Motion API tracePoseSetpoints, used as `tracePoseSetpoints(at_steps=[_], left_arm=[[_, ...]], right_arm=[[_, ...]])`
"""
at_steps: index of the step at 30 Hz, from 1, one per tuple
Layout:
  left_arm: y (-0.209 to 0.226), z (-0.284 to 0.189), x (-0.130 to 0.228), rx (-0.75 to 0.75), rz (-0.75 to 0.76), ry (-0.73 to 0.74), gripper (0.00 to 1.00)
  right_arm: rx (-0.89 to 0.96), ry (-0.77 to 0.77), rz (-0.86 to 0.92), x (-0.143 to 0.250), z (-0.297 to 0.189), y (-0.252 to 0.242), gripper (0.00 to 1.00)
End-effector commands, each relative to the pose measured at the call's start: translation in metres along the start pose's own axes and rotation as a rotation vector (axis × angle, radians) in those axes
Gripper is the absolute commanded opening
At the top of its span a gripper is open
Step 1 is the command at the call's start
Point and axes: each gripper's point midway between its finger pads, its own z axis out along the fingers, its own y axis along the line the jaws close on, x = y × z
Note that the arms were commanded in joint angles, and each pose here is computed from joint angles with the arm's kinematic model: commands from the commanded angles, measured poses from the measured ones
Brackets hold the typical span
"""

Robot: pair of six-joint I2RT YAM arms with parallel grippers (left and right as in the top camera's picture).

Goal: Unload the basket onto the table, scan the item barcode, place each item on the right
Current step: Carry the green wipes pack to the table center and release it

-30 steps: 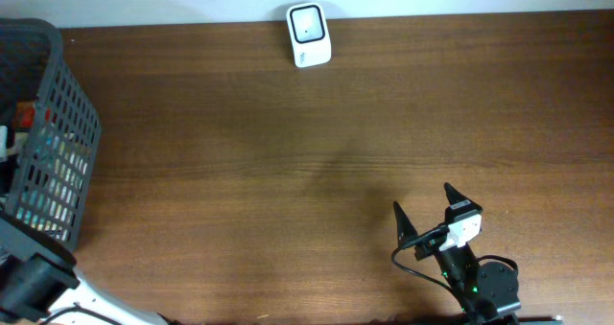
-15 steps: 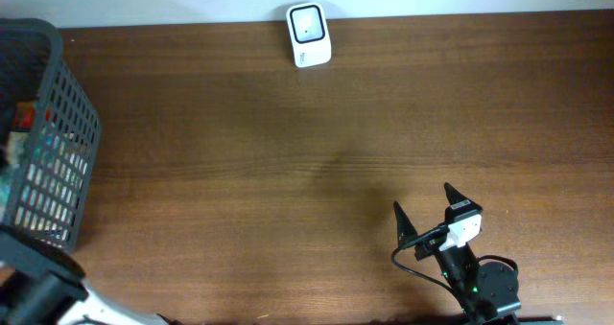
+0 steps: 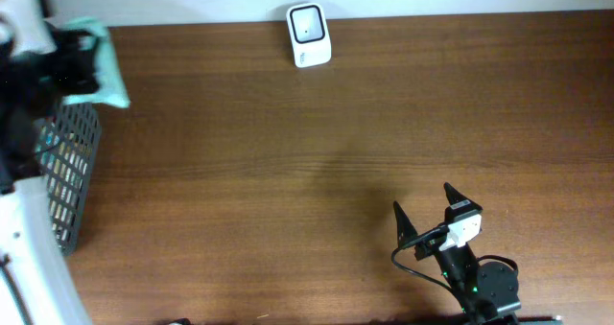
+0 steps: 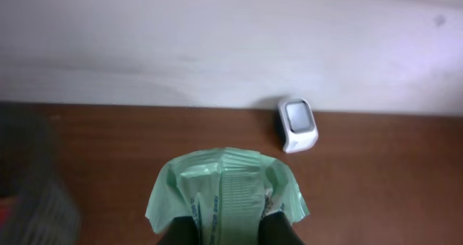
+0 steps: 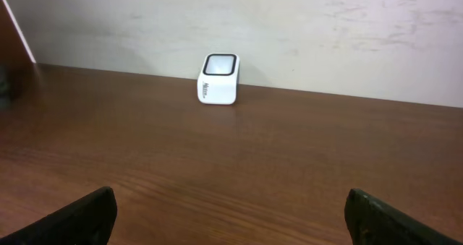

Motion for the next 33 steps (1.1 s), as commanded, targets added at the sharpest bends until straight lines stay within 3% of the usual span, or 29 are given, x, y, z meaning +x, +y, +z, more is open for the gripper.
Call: tracePoseSetpoints(at_steps=[1, 3, 7, 13, 17, 18, 19, 20, 21, 23, 25, 27, 31, 33], left_arm=[[-0.038, 0.071, 0.045, -0.008, 0.067, 0.181, 0.0], [-0.073, 0.13, 0.084, 0.051, 0.118, 0.309, 0.0], [-0.121, 0.213, 0.164, 0.114, 0.08, 0.511, 0.0], [-0.205, 0.255, 0.28, 0.163, -0.026, 0.771, 0.0], [-0.253, 0.267, 0.323, 0.18, -0.057, 0.811, 0.0], [-0.269, 0.27, 0.336, 0.203, -0.034, 0.812, 0.05], [-0.28, 0.271, 0.343, 0.214, -0.011, 0.805, 0.31], [-0.291, 0.269, 0.345, 0.233, 0.003, 0.798, 0.88], [-0.294, 0.269, 0.344, 0.24, 0.005, 0.791, 0.99], [-0.297, 0.27, 0.327, 0.265, 0.031, 0.754, 0.99], [-0.279, 0.264, 0.278, 0.248, 0.034, 0.689, 0.99], [-0.231, 0.241, 0.197, 0.175, 0.064, 0.581, 0.99], [-0.133, 0.171, 0.078, -0.007, 0.1, 0.384, 0.99], [-0.057, 0.119, 0.023, -0.169, 0.038, 0.252, 0.99]], right_arm=[[0.013, 0.002, 0.004, 0.003, 0.0, -0.003, 0.99], [0.013, 0.002, 0.005, 0.003, 0.0, -0.003, 0.99], [0.013, 0.002, 0.005, 0.003, 0.0, -0.003, 0.99], [0.013, 0.002, 0.005, 0.003, 0.0, -0.003, 0.99], [0.013, 0.002, 0.005, 0.003, 0.0, -0.003, 0.99], [0.013, 0.002, 0.005, 0.003, 0.0, -0.003, 0.99], [0.013, 0.002, 0.004, 0.003, 0.0, -0.003, 0.99], [0.013, 0.002, 0.005, 0.003, 0.0, -0.003, 0.99], [0.013, 0.002, 0.005, 0.003, 0.0, -0.003, 0.99], [0.013, 0.002, 0.005, 0.003, 0.0, -0.003, 0.99], [0.013, 0.002, 0.005, 0.003, 0.0, -0.003, 0.99], [0.013, 0.002, 0.005, 0.003, 0.0, -0.003, 0.99], [0.013, 0.002, 0.005, 0.003, 0.0, -0.003, 0.99], [0.013, 0.002, 0.005, 0.003, 0.0, -0.003, 0.99]])
